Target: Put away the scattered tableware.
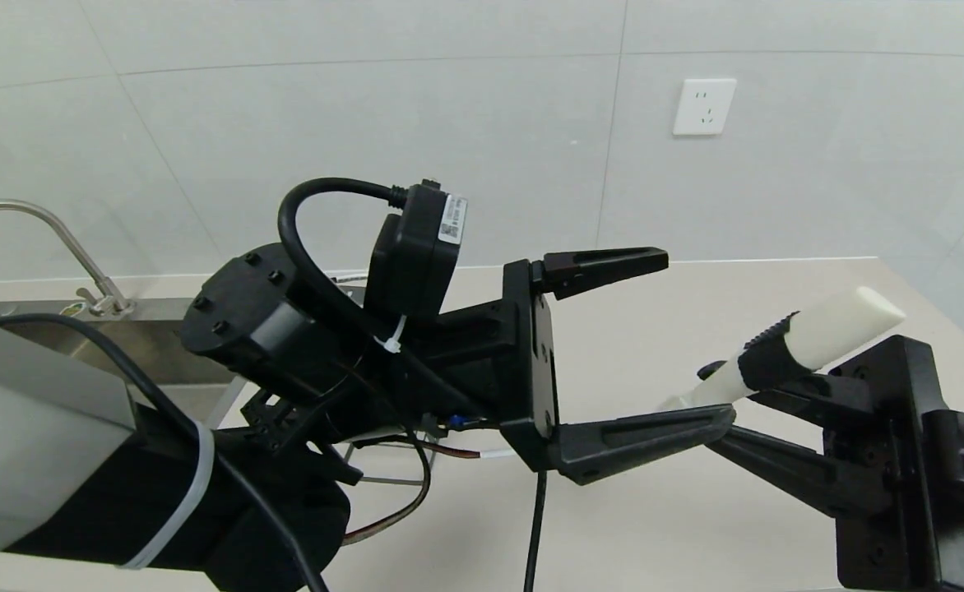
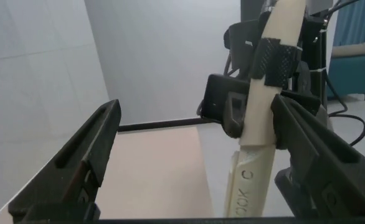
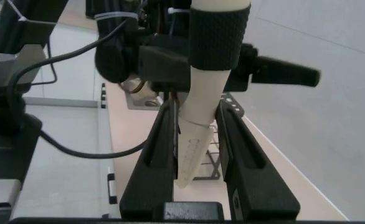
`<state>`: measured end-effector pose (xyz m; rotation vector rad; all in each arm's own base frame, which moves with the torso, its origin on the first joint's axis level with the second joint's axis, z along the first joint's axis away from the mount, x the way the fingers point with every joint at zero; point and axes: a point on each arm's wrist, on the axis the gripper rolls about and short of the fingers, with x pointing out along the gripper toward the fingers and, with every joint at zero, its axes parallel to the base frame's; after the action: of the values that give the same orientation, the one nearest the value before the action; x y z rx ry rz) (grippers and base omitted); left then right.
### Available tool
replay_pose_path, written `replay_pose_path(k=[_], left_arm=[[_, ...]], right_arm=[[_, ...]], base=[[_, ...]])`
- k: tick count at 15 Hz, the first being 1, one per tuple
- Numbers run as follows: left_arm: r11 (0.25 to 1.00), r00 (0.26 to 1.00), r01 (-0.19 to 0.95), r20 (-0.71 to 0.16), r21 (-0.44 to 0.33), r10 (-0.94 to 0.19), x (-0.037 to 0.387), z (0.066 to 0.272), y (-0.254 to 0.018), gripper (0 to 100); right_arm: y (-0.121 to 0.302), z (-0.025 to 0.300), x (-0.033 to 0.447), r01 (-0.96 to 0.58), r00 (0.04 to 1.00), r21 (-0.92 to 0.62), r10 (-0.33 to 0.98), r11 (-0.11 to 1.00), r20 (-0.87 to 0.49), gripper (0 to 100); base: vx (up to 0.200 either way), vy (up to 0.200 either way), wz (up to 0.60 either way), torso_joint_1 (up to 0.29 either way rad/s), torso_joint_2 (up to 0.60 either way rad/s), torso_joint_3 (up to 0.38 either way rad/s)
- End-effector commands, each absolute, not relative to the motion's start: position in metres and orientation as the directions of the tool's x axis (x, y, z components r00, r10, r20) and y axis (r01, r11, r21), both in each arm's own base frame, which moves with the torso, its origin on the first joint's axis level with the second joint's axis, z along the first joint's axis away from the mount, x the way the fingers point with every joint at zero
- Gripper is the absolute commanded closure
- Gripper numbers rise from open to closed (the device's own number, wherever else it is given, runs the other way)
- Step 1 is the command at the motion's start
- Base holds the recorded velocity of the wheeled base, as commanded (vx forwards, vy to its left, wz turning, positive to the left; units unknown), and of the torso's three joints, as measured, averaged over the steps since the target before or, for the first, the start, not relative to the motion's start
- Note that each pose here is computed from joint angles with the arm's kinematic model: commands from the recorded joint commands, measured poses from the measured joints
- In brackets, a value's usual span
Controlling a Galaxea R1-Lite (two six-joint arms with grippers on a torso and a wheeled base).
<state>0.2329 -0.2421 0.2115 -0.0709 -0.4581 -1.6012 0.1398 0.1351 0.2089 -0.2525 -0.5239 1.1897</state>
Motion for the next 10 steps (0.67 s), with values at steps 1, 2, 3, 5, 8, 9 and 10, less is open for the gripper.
replay_pose_path(k=[1, 2, 3, 5, 8, 9, 10], left_arm=[[0.004, -0.078, 0.968, 0.321, 0.25, -0.944, 0.235, 0.213, -0.237, 0], [0.02, -0.065, 0.967, 0.323, 0.252, -0.944, 0.239, 0.214, -0.233, 0], [0.029, -0.058, 0.966, 0.326, 0.255, -0.944, 0.24, 0.216, -0.23, 0], [0.031, -0.062, 0.963, 0.336, 0.266, -0.94, 0.237, 0.222, -0.226, 0], [0.019, -0.073, 0.964, 0.333, 0.267, -0.94, 0.233, 0.223, -0.226, 0], [0.008, -0.078, 0.966, 0.321, 0.257, -0.944, 0.232, 0.219, -0.226, 0], [0.002, -0.08, 0.967, 0.314, 0.253, -0.946, 0.232, 0.217, -0.226, 0]], right_arm=[[0.136, 0.207, 0.143, -0.815, 0.278, -0.451, 0.928, 0.364, 0.247, 100], [0.136, 0.207, 0.142, -0.816, 0.279, -0.45, 0.929, 0.364, 0.245, 100], [0.136, 0.206, 0.143, -0.815, 0.282, -0.449, 0.928, 0.366, 0.244, 100], [0.133, 0.203, 0.151, -0.81, 0.315, -0.441, 0.921, 0.386, 0.227, 100], [0.14, 0.194, 0.163, -0.821, 0.326, -0.427, 0.925, 0.379, 0.194, 100], [0.143, 0.194, 0.167, -0.824, 0.318, -0.428, 0.928, 0.371, 0.192, 100], [0.145, 0.194, 0.169, -0.825, 0.315, -0.429, 0.929, 0.368, 0.193, 100]], base=[[0.0, 0.0, 0.0, 0.0, 0.0, 0.0], [0.0, 0.0, 0.0, 0.0, 0.0, 0.0], [0.0, 0.0, 0.0, 0.0, 0.0, 0.0], [0.0, 0.0, 0.0, 0.0, 0.0, 0.0], [0.0, 0.0, 0.0, 0.0, 0.0, 0.0], [0.0, 0.0, 0.0, 0.0, 0.0, 0.0], [0.0, 0.0, 0.0, 0.0, 0.0, 0.0]])
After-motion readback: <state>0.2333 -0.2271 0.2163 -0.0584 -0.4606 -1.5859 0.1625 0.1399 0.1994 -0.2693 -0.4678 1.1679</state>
